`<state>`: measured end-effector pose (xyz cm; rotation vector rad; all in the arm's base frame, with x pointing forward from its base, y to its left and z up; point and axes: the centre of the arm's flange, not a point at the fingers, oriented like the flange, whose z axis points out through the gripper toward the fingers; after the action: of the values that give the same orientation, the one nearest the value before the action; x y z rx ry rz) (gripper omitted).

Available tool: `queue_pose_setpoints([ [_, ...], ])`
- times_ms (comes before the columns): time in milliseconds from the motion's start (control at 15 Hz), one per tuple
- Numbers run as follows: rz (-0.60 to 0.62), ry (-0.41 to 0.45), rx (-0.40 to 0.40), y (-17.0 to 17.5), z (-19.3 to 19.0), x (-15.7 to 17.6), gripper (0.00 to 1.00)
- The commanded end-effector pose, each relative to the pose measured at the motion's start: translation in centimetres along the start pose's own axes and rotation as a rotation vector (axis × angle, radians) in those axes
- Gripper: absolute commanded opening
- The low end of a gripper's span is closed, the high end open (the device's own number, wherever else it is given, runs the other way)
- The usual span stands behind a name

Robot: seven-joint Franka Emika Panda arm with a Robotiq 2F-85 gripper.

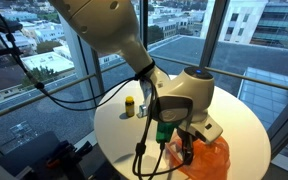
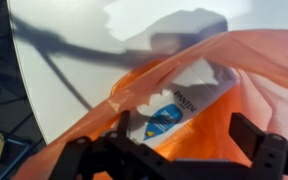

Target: Move the white bottle from the plastic bag to the table

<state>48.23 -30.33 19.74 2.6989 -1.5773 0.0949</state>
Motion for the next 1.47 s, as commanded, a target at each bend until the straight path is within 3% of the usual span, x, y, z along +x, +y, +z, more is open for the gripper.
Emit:
queue_pose_setpoints([
  [0,0.045,-0.03,-0.003,0.0,-0.4,0.2,1.0],
  [1133,0.033,-0.023,-0.013,-0.6,1.2,0.7,1.0],
  [1200,0.033,-0.022,-0.012,-0.6,1.2,0.7,0.96],
  [1267,0.033,-0.02,-0.012,-0.6,1.1,0.8,0.73],
  [1400,0.031,-0.016,-0.008,-0.6,0.7,0.8,0.69],
])
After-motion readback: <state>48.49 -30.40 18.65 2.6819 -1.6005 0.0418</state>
